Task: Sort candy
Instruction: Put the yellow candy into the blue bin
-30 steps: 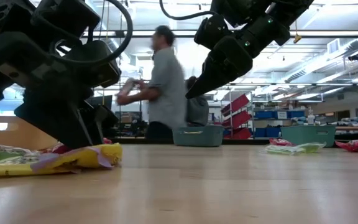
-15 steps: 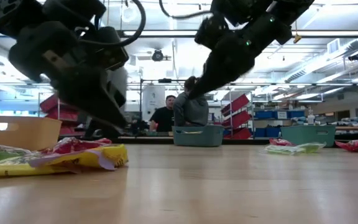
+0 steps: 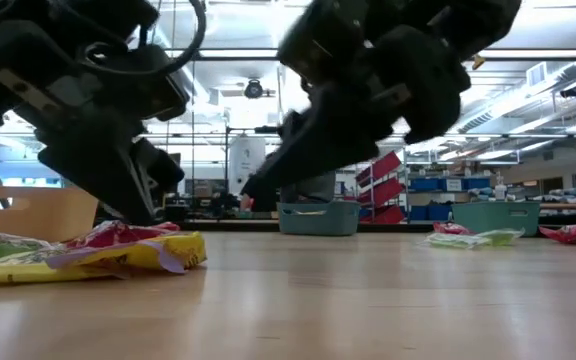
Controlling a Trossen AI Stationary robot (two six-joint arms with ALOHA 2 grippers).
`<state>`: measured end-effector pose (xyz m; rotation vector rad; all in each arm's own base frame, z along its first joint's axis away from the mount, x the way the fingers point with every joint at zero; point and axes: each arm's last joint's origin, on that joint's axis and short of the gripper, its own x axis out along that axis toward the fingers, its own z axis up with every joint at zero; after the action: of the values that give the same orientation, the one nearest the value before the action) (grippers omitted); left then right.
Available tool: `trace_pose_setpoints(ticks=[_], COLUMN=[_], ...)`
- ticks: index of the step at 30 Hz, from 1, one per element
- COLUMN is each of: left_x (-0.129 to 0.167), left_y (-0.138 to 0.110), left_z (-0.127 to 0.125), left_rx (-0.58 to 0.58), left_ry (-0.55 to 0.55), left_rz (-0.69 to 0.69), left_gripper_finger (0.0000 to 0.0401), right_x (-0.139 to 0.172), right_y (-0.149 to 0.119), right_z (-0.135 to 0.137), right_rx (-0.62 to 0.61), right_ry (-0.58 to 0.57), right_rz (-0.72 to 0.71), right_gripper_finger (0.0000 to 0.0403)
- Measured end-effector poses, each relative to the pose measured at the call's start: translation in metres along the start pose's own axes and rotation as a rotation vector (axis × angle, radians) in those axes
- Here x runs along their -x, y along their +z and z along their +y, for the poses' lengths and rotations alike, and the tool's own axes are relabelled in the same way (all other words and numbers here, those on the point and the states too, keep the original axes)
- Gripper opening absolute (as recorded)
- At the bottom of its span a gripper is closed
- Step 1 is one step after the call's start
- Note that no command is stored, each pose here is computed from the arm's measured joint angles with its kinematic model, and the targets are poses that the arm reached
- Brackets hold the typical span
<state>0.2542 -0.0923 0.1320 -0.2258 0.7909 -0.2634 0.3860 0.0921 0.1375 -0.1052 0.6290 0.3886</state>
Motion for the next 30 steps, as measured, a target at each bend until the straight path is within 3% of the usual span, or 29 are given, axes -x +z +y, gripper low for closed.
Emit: trace_pose_setpoints(ticks=[6, 13, 18, 24, 30], left_x=[-0.001, -0.001, 0.0, 0.0, 0.002], left_y=[-0.006, -0.011, -0.013, -0.011, -0.011], left_z=[-0.011, -0.024, -0.031, -0.034, -0.035], left_rx=[-0.009, 0.021, 0.032, 0.036, 0.024], left_ry=[0.066, 0.109, 0.146, 0.173, 0.19], left_rz=[-0.003, -0.031, -0.065, -0.117, -0.125], left_gripper_finger=[0.0002, 0.0001, 0.0001, 0.0001, 0.0001], right_x=[-0.031, -0.05, -0.054, -0.058, -0.053], right_y=[0.007, 0.002, -0.003, -0.005, -0.001], right_z=[0.005, 0.008, 0.009, 0.009, 0.005], right_rx=[0.042, 0.069, 0.093, 0.117, 0.113], right_ry=[0.019, 0.032, 0.023, 0.011, -0.072], right_rz=[0.002, 0.038, 0.057, 0.044, 0.066], right_gripper_finger=[0.0169, 0.0167, 0.013, 0.0022, 0.0006])
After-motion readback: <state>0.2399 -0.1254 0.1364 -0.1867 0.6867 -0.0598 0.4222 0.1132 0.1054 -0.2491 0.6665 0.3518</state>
